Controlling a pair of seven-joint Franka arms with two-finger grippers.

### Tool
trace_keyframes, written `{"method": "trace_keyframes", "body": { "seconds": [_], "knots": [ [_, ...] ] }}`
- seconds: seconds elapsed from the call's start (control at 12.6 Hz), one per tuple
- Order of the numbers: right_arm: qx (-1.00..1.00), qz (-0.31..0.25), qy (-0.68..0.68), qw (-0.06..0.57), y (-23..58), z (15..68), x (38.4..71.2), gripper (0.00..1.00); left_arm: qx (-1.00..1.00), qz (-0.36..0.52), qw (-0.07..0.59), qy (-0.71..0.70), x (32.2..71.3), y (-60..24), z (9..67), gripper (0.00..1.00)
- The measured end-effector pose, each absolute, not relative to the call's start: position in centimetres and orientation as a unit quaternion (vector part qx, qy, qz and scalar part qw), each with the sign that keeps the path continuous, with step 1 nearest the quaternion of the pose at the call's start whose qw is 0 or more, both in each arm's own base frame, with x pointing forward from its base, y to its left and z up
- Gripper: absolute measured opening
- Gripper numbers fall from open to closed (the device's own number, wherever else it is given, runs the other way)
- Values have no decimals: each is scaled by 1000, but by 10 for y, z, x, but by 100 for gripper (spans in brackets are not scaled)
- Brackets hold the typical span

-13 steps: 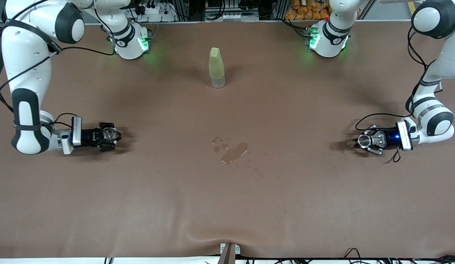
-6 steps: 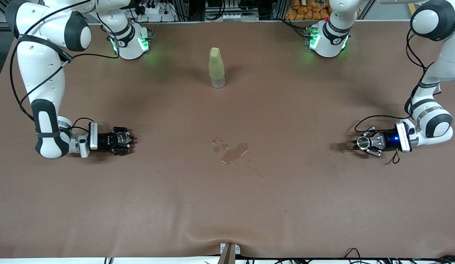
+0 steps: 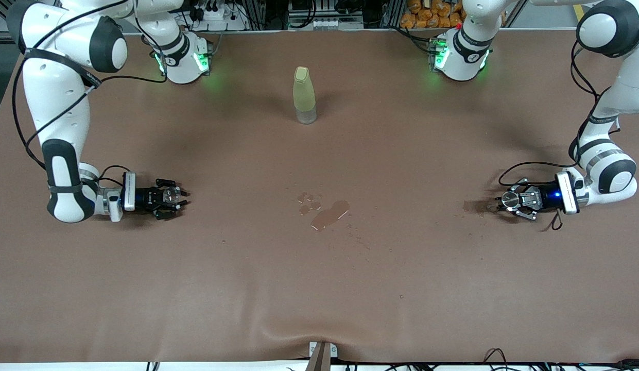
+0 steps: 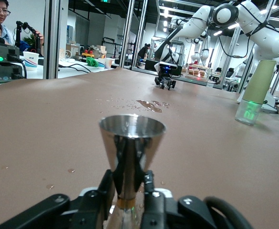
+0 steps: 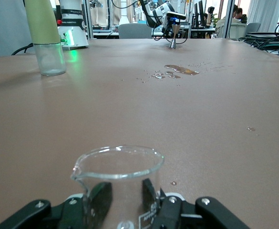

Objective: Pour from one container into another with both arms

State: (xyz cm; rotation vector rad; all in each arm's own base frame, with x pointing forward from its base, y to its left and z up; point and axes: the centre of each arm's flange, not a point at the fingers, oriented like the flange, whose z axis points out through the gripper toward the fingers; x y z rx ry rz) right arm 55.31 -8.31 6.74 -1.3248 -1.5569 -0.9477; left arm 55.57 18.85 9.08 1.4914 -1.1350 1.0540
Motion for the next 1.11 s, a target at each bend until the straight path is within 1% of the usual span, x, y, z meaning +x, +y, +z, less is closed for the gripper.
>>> {"method": "trace_keyframes", "body": {
  "seconds": [0.16,0.24,0.32,0.4,0.63,0.71,0.87,1.11],
  "knots": [
    [-535,-378,-623,429,-86,68,553,69,610,431,476,-464,556,188,91,33],
    [-540,-375,-621,427,-91,69,553,81,610,431,476,-464,556,189,91,41],
    [-547,-371,-619,424,-98,70,552,93,610,431,475,-464,556,189,91,52],
    [-553,-366,-619,420,-108,72,552,100,611,432,475,-463,555,190,91,63],
    [-568,-331,-635,407,-141,89,557,100,616,436,471,-457,551,202,91,98],
    [-568,-319,-644,402,-152,99,561,100,620,438,469,-452,549,208,91,100],
    [-572,-289,-659,394,-179,129,571,100,628,444,462,-442,543,226,92,100],
    [-609,-221,-665,371,-218,178,585,100,649,443,457,-417,541,254,99,100]
  ]
}}
